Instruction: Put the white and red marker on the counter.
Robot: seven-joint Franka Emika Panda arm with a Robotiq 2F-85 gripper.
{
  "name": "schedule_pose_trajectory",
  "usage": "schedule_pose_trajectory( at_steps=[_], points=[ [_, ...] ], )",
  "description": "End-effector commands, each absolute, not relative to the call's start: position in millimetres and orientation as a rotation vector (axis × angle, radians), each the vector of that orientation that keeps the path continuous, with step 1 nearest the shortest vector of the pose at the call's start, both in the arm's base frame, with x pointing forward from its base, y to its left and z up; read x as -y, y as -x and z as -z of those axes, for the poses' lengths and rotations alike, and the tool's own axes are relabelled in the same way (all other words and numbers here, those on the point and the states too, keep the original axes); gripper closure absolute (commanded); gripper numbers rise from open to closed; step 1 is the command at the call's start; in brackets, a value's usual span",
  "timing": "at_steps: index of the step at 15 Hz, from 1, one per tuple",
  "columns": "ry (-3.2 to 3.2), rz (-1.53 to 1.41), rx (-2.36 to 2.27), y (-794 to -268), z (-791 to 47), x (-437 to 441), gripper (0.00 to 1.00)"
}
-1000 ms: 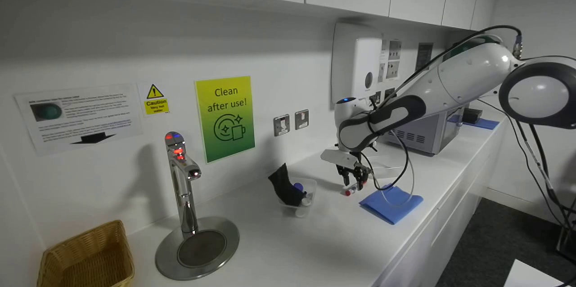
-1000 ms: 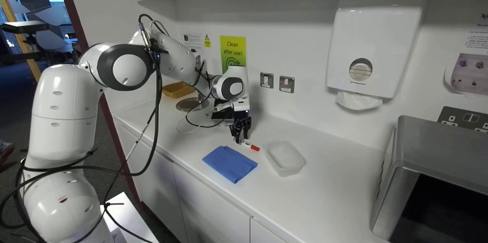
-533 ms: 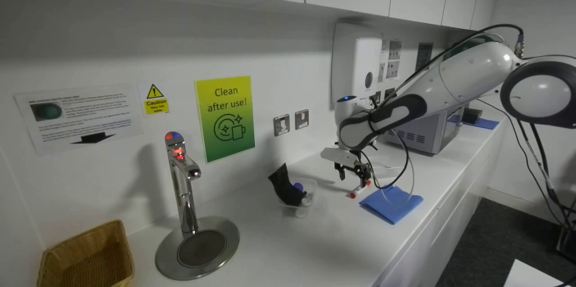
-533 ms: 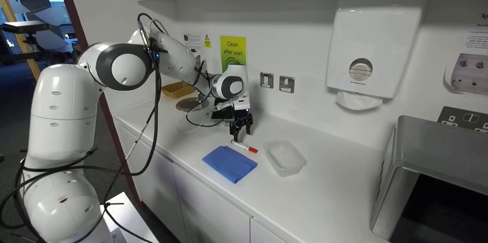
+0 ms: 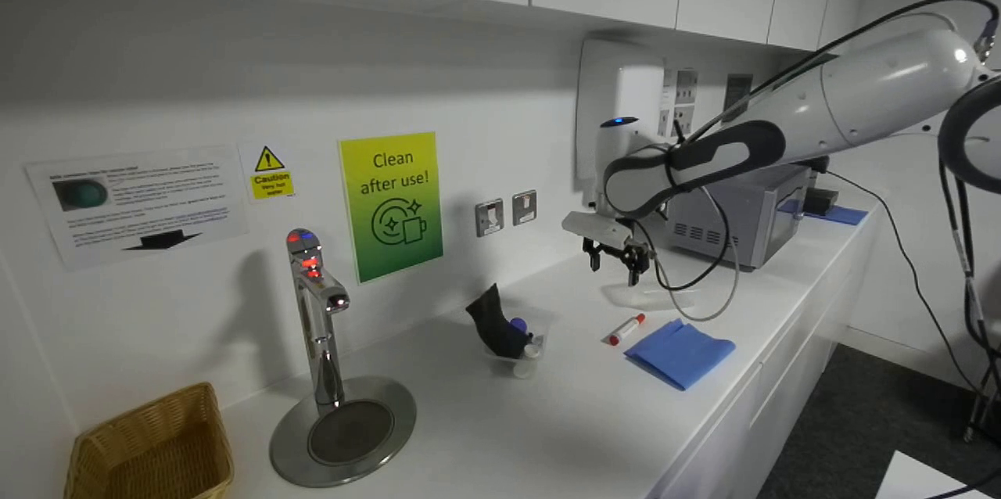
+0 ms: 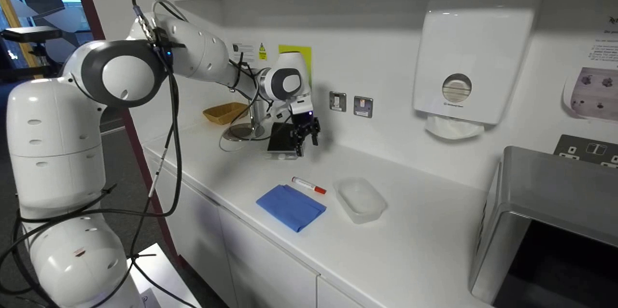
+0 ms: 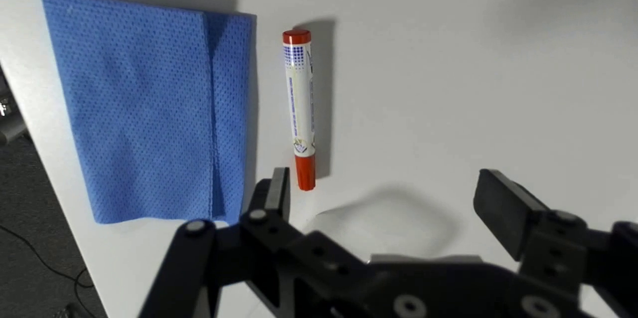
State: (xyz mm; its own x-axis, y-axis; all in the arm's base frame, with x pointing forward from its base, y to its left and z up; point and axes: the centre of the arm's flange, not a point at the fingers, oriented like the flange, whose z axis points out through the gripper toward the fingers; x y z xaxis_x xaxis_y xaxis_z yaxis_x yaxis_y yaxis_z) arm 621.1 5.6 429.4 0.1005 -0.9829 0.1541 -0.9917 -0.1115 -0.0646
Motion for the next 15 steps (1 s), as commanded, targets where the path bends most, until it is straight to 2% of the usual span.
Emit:
schedule_pose_trajectory(
  at_steps=[1,9,13,15],
  points=[
    [-2.348,-0.228,2.013,-571,-472,-17,0.0],
    [-2.378,-0.241,1.955,-501,-505,-38,0.0],
    [-2.374,-0.201,1.933,-495,-502,-39,0.0],
    [-2.368,-0.21,1.947,-509,-497,-45,0.0]
  ],
)
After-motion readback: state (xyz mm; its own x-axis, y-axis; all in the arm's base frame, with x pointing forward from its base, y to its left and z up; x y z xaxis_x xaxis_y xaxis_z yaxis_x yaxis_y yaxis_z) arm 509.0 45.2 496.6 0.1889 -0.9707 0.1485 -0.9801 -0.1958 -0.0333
